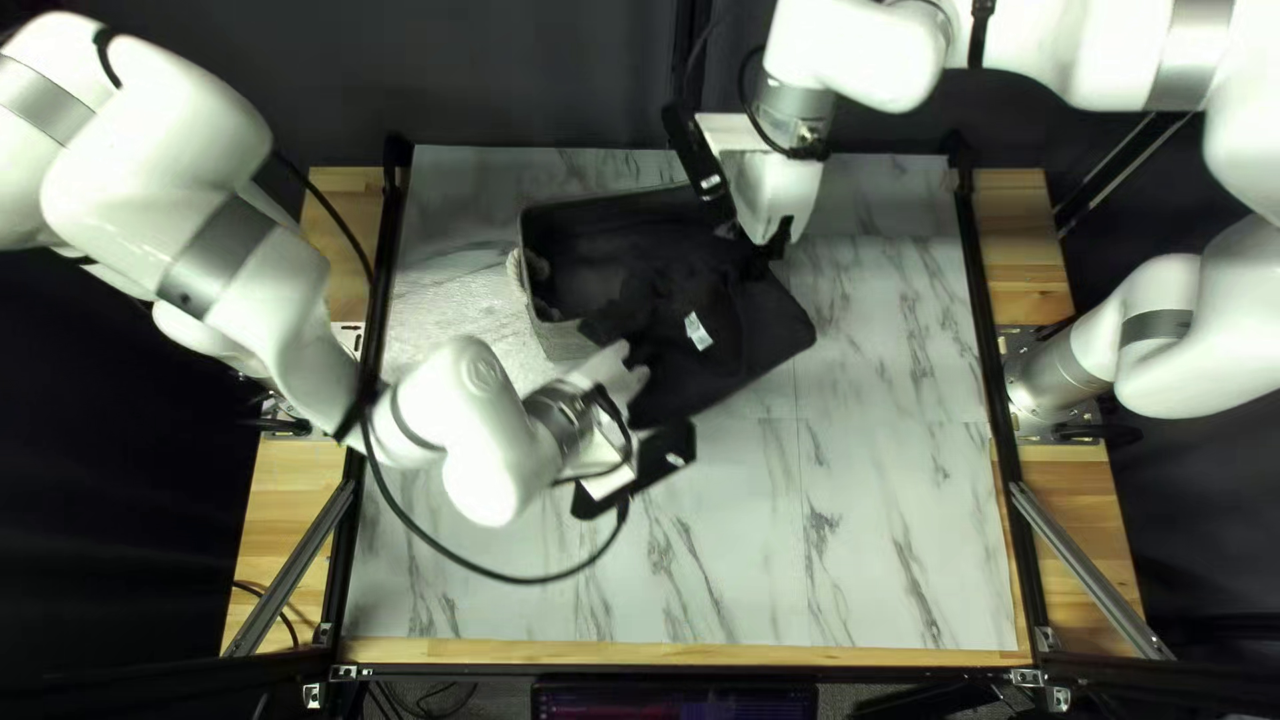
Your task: Pick up a folded sweatshirt and place it into a fabric basket
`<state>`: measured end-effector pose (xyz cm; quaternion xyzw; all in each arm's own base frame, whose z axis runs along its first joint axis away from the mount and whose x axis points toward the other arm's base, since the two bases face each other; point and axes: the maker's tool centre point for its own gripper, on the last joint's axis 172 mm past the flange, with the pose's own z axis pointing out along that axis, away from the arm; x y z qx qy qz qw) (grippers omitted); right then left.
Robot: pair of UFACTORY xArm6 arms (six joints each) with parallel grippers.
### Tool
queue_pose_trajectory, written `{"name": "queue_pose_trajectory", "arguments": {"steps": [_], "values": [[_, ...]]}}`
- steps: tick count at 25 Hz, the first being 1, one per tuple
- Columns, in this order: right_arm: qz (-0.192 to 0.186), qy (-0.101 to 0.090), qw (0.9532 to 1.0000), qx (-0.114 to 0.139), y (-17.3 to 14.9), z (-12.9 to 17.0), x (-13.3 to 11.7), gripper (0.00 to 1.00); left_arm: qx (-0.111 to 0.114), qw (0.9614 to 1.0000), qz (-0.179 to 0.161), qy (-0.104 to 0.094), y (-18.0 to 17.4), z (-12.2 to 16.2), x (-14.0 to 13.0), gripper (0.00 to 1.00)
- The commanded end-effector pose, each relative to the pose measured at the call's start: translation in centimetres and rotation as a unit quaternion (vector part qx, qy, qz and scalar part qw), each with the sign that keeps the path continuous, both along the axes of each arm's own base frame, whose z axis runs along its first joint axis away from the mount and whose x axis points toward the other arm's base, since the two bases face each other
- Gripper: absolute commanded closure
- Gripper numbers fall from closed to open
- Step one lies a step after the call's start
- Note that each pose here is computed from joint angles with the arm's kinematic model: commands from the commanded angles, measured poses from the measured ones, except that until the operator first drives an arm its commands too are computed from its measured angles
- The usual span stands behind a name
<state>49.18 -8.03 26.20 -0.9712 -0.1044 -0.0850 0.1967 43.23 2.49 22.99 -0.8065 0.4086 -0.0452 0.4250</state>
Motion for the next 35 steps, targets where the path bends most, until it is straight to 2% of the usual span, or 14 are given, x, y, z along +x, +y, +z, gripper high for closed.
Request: {"name": "queue_pose_trajectory", "arguments": {"steps": [1, 7, 15, 24, 35], "values": [[-0.003, -0.007, 1.0, 0.004, -2.0, 0.5, 1.1, 1.0, 0.0, 1.0, -0.001, -0.001, 2.4, 0.2, -1.1, 1.0], [-0.012, -0.015, 0.9997, 0.015, -6.5, -1.8, 2.5, 1.0, -0.006, 1.0, 0.003, -0.003, 5.0, -1.9, -2.1, 1.0], [-0.018, -0.024, 0.9993, 0.024, -10.5, -2.4, 3.5, 1.0, -0.008, 1.0, 0.005, -0.003, 9.1, -1.8, -2.9, 1.0], [-0.024, -0.029, 0.9989, 0.029, -11.3, -4.1, 4.2, 1.0, -0.015, 0.9999, 0.001, -0.004, 11.9, -3.1, -2.9, 1.0], [-0.038, -0.047, 0.9978, 0.028, -11.8, -5.7, 4.2, 1.0, -0.018, 0.9998, -0.001, -0.011, 12.0, -4.2, -3.7, 1.0]]}}
